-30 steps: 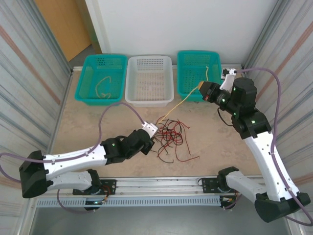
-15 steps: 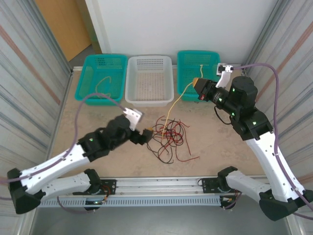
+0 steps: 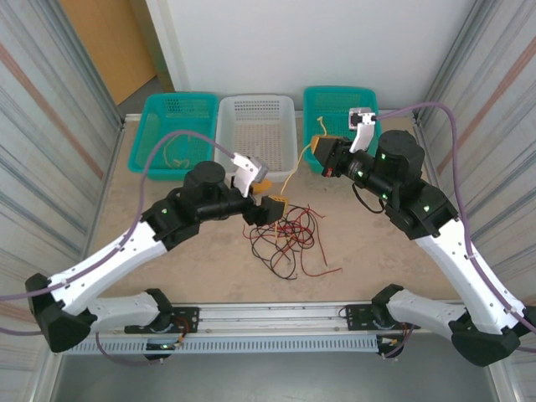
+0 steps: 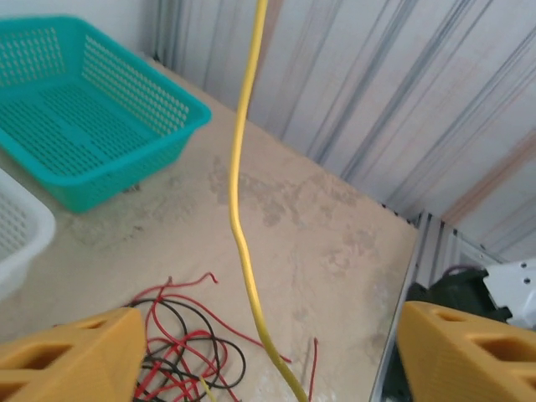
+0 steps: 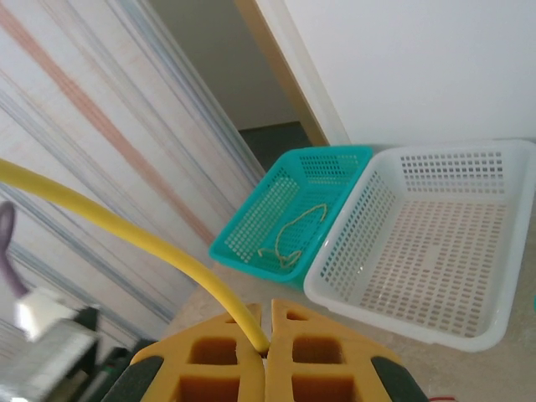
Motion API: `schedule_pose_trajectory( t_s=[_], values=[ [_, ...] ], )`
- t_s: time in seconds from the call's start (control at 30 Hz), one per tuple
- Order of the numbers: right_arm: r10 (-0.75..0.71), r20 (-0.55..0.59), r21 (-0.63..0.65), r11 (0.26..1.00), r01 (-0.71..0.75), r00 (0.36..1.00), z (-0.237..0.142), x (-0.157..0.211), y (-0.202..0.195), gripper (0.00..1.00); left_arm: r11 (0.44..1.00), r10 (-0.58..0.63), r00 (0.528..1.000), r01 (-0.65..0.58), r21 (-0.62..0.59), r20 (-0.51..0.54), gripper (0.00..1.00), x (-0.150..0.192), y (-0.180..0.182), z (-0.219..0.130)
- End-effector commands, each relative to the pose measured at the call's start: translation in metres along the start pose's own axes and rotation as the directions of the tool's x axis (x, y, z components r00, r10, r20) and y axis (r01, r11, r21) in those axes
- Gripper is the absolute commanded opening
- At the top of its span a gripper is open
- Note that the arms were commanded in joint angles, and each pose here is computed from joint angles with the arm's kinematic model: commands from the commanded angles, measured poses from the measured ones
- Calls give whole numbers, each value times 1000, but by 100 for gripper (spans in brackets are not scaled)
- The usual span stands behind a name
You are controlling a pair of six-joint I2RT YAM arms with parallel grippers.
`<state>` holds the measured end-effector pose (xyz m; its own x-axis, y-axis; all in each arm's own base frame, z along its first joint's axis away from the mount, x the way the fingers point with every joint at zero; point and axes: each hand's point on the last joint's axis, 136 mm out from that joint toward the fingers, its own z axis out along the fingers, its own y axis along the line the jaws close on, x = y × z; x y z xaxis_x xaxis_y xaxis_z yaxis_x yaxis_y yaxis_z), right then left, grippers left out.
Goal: Untangle the cables
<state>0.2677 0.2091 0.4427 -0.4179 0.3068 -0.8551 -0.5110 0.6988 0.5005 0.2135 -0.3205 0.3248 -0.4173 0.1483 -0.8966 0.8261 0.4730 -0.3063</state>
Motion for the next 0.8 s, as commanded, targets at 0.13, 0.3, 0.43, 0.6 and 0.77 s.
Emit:
schedule_pose_trajectory(
  t_s=[0.13,0.3,0.43,0.6,0.77],
  values=[
    [-26,90,-15,1000,27,996,-16,-22,9,0,998,-60,997,61,19,-55,55,14,2,5],
    [-19,111,-23,999,22,994,-28,-24,11,0,995,-100,992,101,4,-71,19,19,6,11],
    [-11,109,-11,1000,12,994,-29,-20,7,0,993,-107,993,104,-55,-49,0,13,16,8],
    [8,92,68,998,-15,996,-28,-9,-12,23,982,-91,996,91,-167,7,0,-13,34,-12],
    [21,103,169,985,-39,994,-36,7,-38,55,947,-51,995,77,-311,91,0,-59,67,-51]
  ],
)
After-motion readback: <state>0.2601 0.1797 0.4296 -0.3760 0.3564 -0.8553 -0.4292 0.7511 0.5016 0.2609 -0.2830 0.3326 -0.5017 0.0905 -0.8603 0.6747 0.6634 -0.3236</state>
